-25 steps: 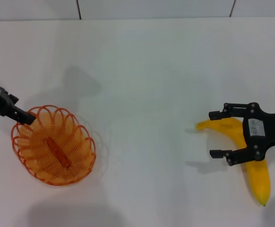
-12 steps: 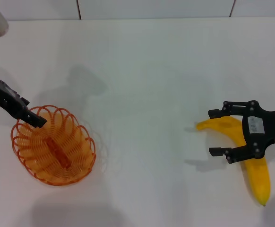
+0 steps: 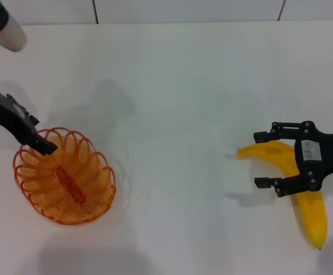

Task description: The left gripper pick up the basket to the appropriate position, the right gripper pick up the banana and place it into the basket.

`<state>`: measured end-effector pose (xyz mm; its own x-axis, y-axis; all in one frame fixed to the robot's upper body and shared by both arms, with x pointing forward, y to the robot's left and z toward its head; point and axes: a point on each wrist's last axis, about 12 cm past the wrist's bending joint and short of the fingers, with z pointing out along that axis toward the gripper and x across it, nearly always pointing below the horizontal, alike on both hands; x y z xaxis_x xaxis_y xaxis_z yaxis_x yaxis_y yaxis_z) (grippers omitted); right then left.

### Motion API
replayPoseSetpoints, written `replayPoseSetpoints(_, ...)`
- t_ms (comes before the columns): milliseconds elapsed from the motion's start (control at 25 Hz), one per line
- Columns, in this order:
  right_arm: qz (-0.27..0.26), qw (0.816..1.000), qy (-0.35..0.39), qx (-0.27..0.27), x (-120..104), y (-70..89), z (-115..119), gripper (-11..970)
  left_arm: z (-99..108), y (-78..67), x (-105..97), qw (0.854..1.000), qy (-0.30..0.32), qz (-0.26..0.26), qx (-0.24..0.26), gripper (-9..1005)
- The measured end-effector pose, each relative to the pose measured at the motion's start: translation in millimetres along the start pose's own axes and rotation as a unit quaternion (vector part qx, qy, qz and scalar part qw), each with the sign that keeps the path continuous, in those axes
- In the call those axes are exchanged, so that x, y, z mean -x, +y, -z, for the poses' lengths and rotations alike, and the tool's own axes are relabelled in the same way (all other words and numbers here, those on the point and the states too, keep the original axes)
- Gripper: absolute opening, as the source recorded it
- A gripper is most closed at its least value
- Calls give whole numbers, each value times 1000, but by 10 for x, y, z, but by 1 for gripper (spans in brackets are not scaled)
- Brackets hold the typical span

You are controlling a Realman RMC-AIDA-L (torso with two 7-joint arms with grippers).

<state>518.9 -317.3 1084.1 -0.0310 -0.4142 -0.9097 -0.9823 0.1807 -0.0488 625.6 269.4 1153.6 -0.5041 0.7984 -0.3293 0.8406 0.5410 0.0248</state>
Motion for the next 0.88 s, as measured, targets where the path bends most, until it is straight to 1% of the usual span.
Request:
replayPoseSetpoints(120, -1, 1000, 0, 0, 0, -1, 2, 889, -23, -13, 17, 1000, 3, -7, 3, 788)
replayPoseSetpoints(440, -1, 1000, 0, 0, 0, 0, 0, 889, -34, -17, 18, 1000, -2, -2, 3, 740)
replayPoseSetpoints(560, -1, 1000, 0, 0, 0, 0, -1, 889, -64, -30, 8, 1000, 1, 0, -3, 533)
replayPoseSetpoints(760, -1, 1000, 0, 0, 0, 0, -1, 889, -141, -44, 10, 1000, 7, 3, -10, 364)
replayPoseSetpoints(880, -1, 1000, 0, 0, 0, 0, -1, 889, -146, -43, 19, 1000, 6, 5, -10, 356)
